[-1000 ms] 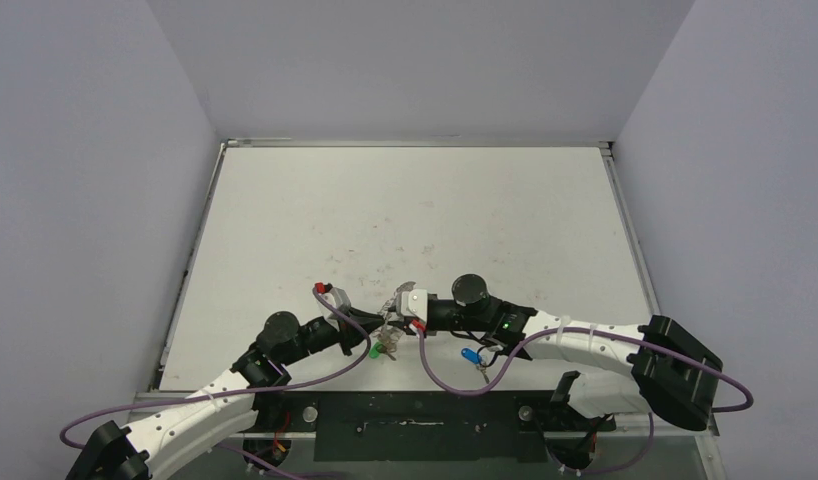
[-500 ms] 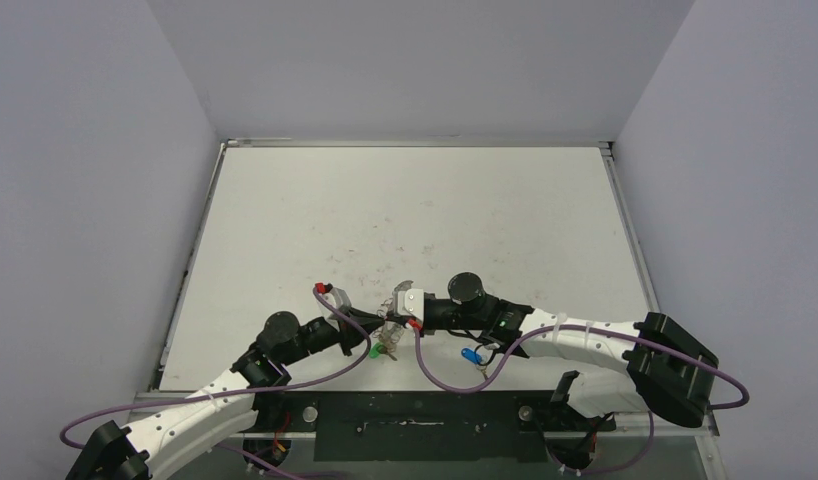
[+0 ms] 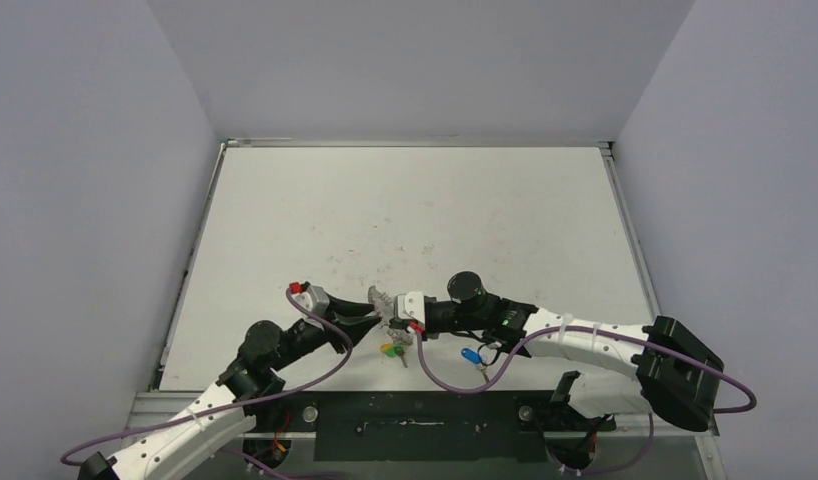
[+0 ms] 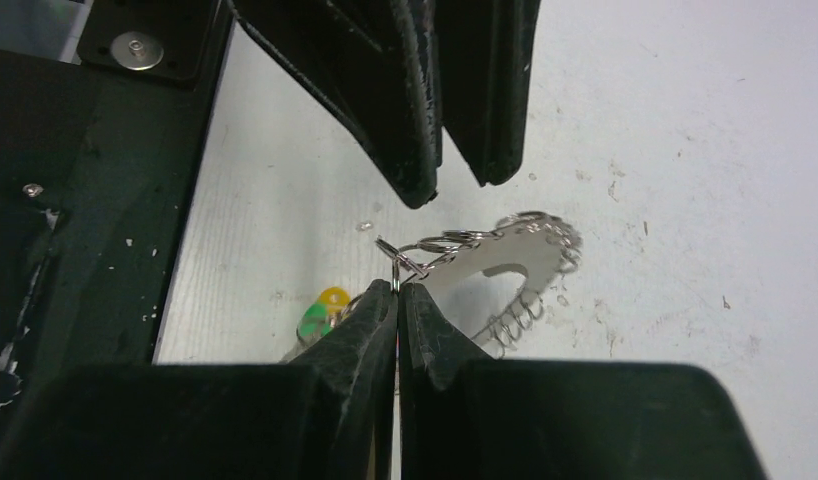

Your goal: Put the keys on the keyring

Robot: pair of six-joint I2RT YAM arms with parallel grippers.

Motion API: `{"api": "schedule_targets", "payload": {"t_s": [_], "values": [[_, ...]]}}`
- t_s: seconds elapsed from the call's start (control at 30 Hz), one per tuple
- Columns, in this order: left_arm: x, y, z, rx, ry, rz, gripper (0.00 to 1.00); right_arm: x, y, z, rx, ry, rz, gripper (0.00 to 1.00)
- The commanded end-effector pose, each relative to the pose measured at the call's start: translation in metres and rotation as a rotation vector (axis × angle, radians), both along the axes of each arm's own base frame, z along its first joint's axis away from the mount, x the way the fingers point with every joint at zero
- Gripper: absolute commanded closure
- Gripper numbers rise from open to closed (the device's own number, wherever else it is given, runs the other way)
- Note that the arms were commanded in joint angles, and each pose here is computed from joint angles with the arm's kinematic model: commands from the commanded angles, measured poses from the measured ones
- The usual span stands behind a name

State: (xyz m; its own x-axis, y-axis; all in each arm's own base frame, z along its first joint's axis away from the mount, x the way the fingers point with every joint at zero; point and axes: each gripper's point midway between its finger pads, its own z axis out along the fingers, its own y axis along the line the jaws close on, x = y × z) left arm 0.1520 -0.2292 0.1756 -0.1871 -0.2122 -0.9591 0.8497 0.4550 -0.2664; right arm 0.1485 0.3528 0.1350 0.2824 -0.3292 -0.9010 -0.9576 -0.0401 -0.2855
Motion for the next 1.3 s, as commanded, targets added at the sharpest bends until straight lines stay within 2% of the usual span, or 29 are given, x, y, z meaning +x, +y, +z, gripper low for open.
{"api": "schedule_targets", "payload": {"t_s": [0.0, 0.17, 0.3, 0.57, 0.83, 1.27], "values": [[0.004, 0.008, 0.031, -0.059, 0.007, 0.058, 0.68, -0.013, 0.006, 0.044, 0.073, -0.007, 0.087, 1.0], [0.004, 0.013, 0.033, -0.048, 0.023, 0.079, 0.64, -0.028, 0.005, 0.057, 0.077, 0.065, 0.147, 1.0], [0.005, 0.014, 0.027, -0.03, 0.068, 0.09, 0.61, -0.027, 0.008, 0.06, 0.075, 0.117, 0.128, 1.0], [0.004, 0.015, 0.019, 0.019, 0.159, 0.1, 0.58, -0.008, 0.032, 0.038, 0.032, 0.291, 0.038, 1.0], [0.002, 0.024, 0.016, 0.05, 0.202, 0.134, 0.56, 0.019, 0.043, 0.016, 0.022, 0.386, -0.068, 1.0], [0.006, 0.012, 0.014, -0.017, 0.172, 0.102, 0.58, 0.02, 0.012, 0.019, 0.074, 0.356, -0.091, 1.0]]}}
